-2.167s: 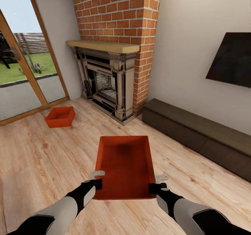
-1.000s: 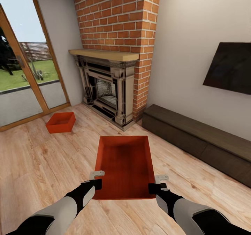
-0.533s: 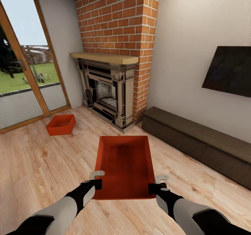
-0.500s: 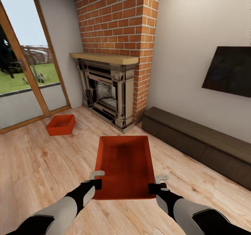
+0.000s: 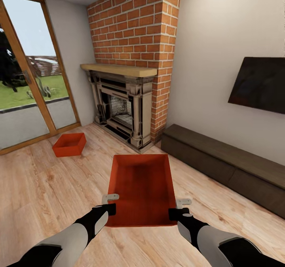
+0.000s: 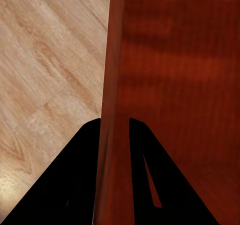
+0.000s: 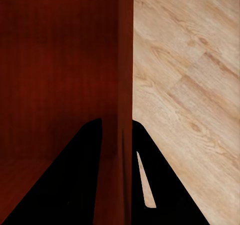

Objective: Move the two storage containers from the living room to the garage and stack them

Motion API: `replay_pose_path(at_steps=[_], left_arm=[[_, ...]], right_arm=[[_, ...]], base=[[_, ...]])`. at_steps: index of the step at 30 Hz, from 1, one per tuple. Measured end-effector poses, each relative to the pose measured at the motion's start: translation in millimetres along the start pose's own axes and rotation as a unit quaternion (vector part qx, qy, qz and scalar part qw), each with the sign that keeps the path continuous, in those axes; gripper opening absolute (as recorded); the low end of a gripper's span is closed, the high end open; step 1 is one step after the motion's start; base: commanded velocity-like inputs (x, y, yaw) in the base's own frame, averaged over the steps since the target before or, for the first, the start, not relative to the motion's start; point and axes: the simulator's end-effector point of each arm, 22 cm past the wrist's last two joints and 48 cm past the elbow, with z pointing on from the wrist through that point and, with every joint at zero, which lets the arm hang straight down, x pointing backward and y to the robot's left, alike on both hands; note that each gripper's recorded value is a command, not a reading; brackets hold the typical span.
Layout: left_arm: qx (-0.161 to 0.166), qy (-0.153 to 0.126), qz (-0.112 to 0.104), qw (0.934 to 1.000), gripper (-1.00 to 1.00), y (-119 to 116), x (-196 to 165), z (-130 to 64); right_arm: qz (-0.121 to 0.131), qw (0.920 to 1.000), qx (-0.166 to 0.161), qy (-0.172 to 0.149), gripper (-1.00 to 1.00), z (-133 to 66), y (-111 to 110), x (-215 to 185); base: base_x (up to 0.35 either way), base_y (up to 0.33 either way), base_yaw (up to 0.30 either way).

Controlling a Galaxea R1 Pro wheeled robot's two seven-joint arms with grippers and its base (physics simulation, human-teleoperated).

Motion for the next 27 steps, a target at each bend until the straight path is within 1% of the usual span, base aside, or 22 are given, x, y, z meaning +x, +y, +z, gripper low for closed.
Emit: replay_pose_path(at_steps=[27], left_arm=[[0.002, -0.022, -0.002, 0.9998, -1.0, -1.8, -21.2, -14.3]], right_arm=[[0.0, 0.9998, 0.001, -0.022, -1.0, -11.9, -1.2, -22.8]], base=[[0.0, 0.0, 0.0]])
